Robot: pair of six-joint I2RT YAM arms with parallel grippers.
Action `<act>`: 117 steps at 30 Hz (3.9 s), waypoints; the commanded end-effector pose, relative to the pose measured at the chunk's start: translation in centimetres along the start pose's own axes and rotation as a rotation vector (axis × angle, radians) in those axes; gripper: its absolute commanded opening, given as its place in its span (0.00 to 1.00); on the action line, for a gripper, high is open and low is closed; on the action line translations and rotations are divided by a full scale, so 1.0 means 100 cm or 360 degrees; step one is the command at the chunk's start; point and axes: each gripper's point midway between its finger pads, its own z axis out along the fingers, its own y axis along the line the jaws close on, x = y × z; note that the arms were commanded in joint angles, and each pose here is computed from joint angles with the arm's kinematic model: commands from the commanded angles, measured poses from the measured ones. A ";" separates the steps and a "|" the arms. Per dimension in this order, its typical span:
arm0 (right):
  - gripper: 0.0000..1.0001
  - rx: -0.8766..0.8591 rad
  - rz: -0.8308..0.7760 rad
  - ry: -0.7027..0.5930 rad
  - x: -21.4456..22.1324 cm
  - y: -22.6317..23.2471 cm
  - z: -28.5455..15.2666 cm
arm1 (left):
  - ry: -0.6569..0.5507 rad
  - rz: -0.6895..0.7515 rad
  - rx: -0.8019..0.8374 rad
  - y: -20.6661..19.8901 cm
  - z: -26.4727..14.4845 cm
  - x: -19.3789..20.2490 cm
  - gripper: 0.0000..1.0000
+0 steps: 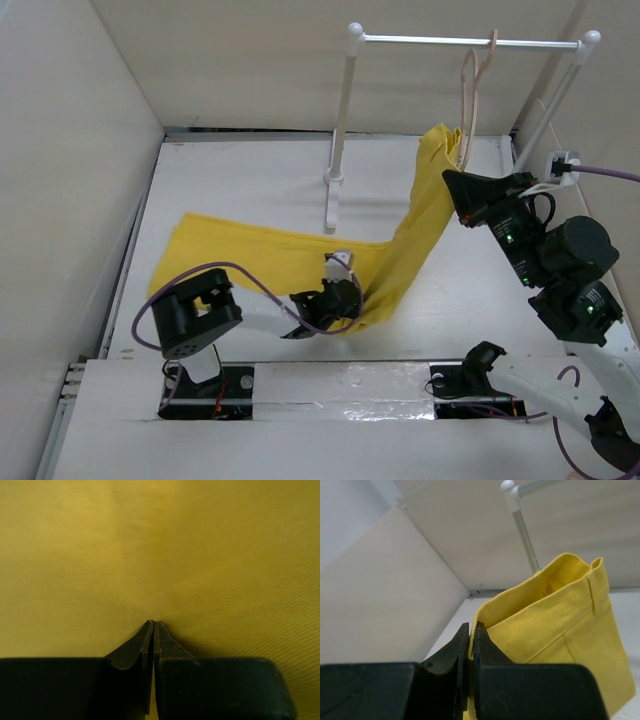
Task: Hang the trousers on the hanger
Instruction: Fold the trousers at the center of the board.
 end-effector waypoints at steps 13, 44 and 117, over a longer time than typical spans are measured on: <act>0.00 -0.0140 -0.0047 -0.0128 -0.045 0.036 0.020 | -0.0141 0.0108 0.0332 -0.135 0.005 -0.061 0.12; 0.56 -0.0781 0.0070 0.0893 0.359 0.243 0.155 | -0.1513 -0.0727 0.0327 0.065 -0.350 -0.304 0.21; 0.58 0.0281 -0.0328 0.0349 0.142 -0.044 -0.032 | -0.0630 -0.0091 0.0510 0.014 -0.083 -0.188 0.00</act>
